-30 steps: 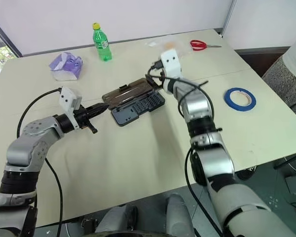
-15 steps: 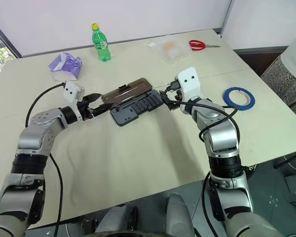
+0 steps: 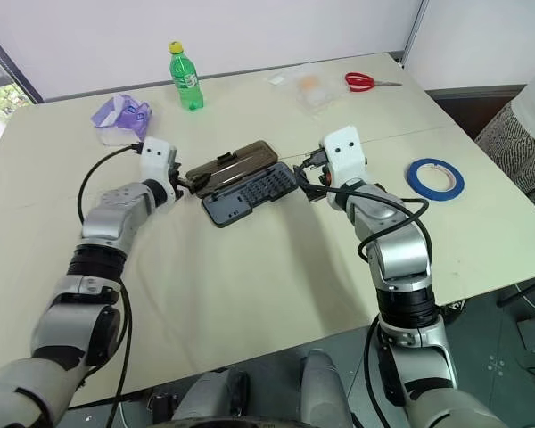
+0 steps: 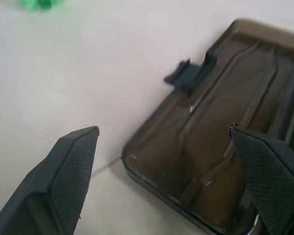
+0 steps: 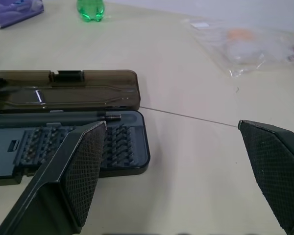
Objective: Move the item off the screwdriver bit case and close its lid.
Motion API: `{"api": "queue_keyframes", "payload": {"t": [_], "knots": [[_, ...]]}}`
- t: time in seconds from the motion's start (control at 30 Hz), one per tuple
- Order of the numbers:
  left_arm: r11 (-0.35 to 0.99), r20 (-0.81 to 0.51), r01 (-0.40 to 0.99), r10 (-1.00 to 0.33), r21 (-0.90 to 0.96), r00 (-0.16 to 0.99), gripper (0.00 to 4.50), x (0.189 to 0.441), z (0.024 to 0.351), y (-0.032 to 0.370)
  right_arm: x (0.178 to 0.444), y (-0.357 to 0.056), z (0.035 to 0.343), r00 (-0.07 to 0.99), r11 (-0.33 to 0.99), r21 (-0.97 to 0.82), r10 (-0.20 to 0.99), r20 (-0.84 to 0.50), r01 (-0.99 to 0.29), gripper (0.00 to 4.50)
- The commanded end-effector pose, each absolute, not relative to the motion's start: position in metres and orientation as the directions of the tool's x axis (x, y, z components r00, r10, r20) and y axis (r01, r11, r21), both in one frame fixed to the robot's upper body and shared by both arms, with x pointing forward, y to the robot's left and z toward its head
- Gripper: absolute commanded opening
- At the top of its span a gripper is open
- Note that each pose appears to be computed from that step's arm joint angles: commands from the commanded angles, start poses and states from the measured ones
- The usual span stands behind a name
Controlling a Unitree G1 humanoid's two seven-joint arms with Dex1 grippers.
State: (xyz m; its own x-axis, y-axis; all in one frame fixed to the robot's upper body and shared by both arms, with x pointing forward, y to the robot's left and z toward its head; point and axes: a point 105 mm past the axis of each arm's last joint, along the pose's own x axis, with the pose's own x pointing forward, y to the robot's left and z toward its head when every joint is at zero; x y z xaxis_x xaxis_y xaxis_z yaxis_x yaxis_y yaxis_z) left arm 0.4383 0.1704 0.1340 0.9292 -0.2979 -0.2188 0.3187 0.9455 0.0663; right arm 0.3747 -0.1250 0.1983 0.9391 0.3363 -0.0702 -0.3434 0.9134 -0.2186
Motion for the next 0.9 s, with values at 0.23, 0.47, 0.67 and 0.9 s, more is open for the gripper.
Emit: {"api": "queue_keyframes", "payload": {"t": [0.23, 0.47, 0.67, 0.9], "knots": [[0.971, -0.184, 0.221, -0.2, 0.096, 0.962, 4.45, 0.456, 0.142, 0.176, 0.369, -0.122, 0.212, 0.941, 0.915, -0.234, 0.338, -0.008, -0.33, 4.5], [0.938, -0.216, 0.312, -0.277, 0.15, 0.936, 4.45, 0.464, 0.144, 0.172, 0.368, -0.118, 0.211, 0.941, 0.915, -0.231, 0.339, -0.008, -0.331, 4.5], [0.929, -0.258, 0.332, -0.285, 0.163, 0.923, 4.45, 0.467, 0.14, 0.175, 0.367, -0.12, 0.21, 0.945, 0.919, -0.229, 0.328, -0.008, -0.321, 4.5], [0.922, -0.322, 0.358, -0.299, 0.145, 0.899, 4.45, 0.465, 0.125, 0.168, 0.368, -0.124, 0.211, 0.95, 0.924, -0.233, 0.312, -0.005, -0.305, 4.5]]}}
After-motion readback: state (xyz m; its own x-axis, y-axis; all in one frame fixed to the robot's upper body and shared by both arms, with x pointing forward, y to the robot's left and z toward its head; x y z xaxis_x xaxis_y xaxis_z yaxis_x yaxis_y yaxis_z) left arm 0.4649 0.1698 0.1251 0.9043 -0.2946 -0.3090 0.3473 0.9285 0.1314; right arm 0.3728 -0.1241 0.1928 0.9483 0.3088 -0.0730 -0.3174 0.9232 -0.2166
